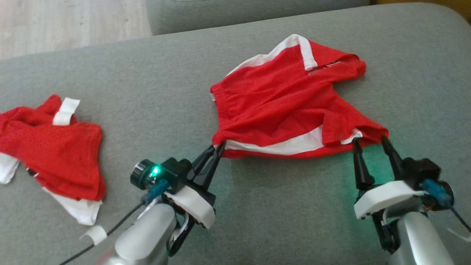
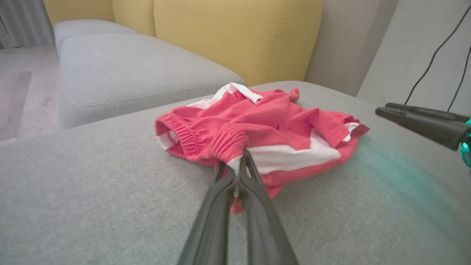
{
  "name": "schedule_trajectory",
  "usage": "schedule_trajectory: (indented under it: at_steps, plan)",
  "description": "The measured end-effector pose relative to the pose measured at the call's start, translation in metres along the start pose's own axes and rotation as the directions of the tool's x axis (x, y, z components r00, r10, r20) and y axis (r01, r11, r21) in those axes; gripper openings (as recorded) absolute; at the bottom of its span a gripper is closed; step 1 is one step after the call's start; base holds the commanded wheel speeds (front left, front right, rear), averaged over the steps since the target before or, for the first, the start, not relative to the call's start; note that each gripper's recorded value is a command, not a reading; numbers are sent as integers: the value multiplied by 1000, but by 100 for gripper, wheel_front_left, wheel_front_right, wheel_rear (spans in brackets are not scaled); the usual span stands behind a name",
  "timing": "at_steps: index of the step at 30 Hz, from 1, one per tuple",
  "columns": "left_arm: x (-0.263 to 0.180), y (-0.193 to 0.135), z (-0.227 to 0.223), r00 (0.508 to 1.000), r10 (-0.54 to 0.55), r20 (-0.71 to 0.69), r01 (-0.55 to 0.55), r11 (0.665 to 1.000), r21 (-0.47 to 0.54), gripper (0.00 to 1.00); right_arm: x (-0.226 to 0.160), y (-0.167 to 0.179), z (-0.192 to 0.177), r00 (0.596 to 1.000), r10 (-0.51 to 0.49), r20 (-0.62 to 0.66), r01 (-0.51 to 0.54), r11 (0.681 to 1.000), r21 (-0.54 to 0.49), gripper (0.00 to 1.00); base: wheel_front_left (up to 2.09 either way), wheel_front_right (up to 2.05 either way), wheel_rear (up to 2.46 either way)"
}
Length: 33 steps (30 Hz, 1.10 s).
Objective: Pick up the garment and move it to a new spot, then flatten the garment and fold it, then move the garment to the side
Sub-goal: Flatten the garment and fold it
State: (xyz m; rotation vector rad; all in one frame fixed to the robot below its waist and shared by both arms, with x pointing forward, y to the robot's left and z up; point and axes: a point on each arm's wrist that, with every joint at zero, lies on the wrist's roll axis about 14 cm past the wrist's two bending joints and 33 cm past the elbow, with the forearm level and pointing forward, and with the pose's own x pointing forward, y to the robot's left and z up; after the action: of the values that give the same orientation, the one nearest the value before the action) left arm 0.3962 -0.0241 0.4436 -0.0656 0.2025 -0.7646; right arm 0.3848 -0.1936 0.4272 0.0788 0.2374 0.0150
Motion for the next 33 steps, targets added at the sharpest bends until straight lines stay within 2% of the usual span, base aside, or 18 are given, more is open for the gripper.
schedule_trajectory:
  at_steps: [6,16,18,23,27,33]
  plan:
    - [-9,15,11,998,53,36,-54,999,6,0,12,28,-14,992,87,-95,-95,993,-77,100,0,0,0]
    - [-24,17,3,996,86,24,-86,996,2,1,15,46,-23,981,135,-140,-145,987,-65,100,0,0,0]
    - [-27,19,0,996,93,14,-93,996,14,100,15,47,-22,980,140,-138,-149,987,-56,100,0,0,0]
    - [-35,28,9,988,151,44,-152,988,23,100,14,52,-11,984,153,-87,-155,988,-25,100,0,0,0]
    - [-47,37,22,970,223,95,-224,975,-9,100,11,55,-1,987,160,-34,-160,987,-2,100,0,0,0]
    - [-82,50,26,921,361,146,-349,932,-100,100,2,61,0,985,174,-2,-174,985,17,100,0,0,0]
